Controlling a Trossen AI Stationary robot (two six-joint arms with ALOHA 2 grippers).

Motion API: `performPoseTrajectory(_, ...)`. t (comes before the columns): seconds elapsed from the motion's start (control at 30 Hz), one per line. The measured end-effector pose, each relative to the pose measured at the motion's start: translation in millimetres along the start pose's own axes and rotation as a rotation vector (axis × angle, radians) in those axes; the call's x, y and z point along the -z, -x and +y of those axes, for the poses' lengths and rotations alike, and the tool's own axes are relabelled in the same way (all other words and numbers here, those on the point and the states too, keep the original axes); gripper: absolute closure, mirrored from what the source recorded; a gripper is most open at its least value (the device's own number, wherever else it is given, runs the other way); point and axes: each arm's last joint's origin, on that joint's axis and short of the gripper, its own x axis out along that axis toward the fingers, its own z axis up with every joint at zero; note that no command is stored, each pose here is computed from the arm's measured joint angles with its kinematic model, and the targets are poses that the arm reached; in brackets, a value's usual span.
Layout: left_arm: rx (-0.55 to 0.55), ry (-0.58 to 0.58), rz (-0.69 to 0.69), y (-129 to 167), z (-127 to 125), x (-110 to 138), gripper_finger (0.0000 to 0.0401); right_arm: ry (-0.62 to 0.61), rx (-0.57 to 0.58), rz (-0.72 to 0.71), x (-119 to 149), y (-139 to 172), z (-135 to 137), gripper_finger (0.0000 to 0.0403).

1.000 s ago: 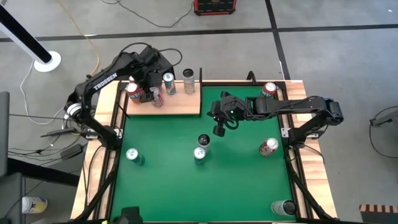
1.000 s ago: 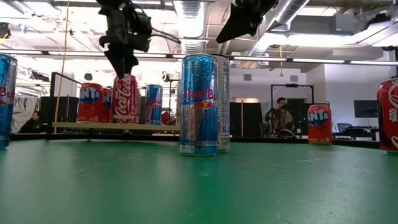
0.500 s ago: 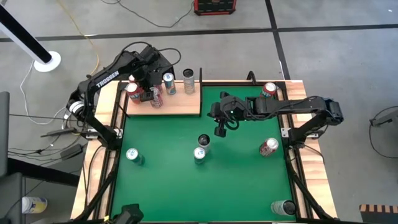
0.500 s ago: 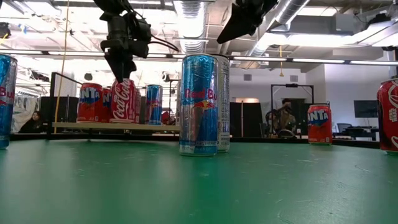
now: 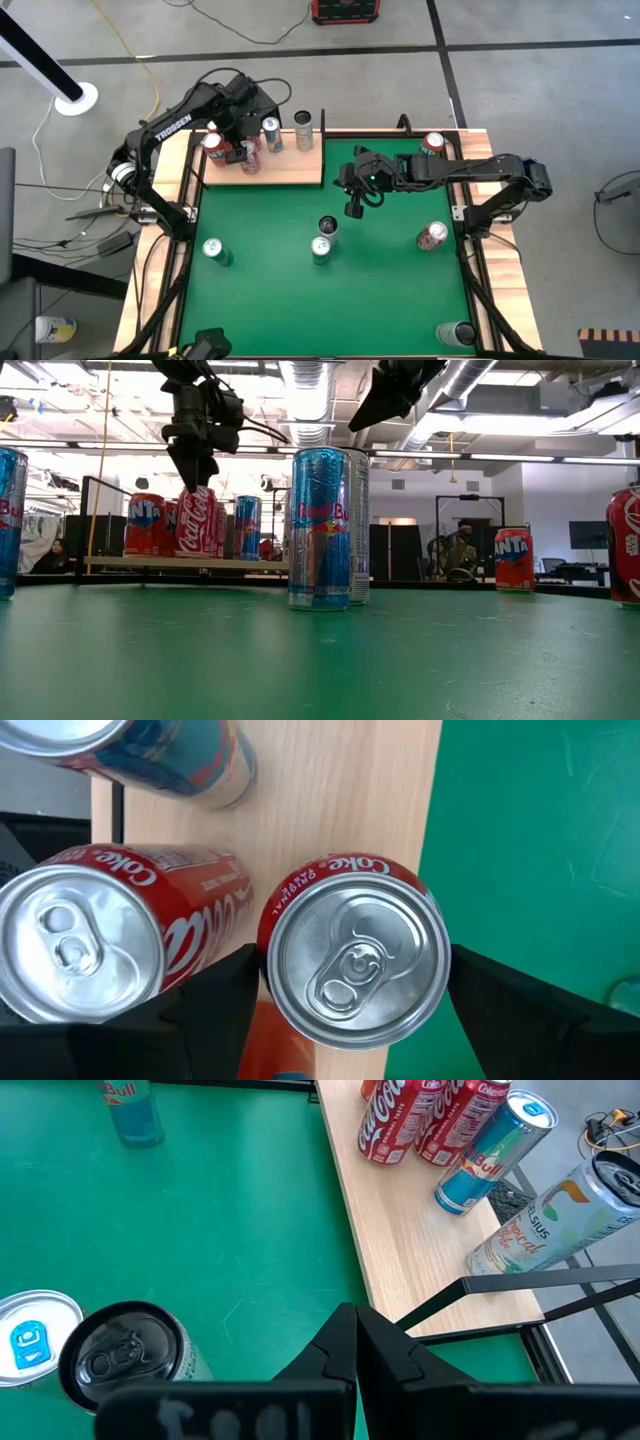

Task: Place canned beverage on shelf
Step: Put the bottom red and white soda can on the shelf aligned with the other red and white soda can

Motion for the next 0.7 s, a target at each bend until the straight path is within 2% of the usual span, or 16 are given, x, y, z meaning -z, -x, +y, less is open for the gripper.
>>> performPoseTrajectory(0.47,0.008,0.013,0.013,2,-2,2,0.0109,0.0,-0.006,0.0,0,0,0,0.0378)
performPoseTrajectory(0.7,-0.034,0.002,-0.043,23,-6,2,0.0108,0.006,-0.006,0.0,0,0,0,0.0378)
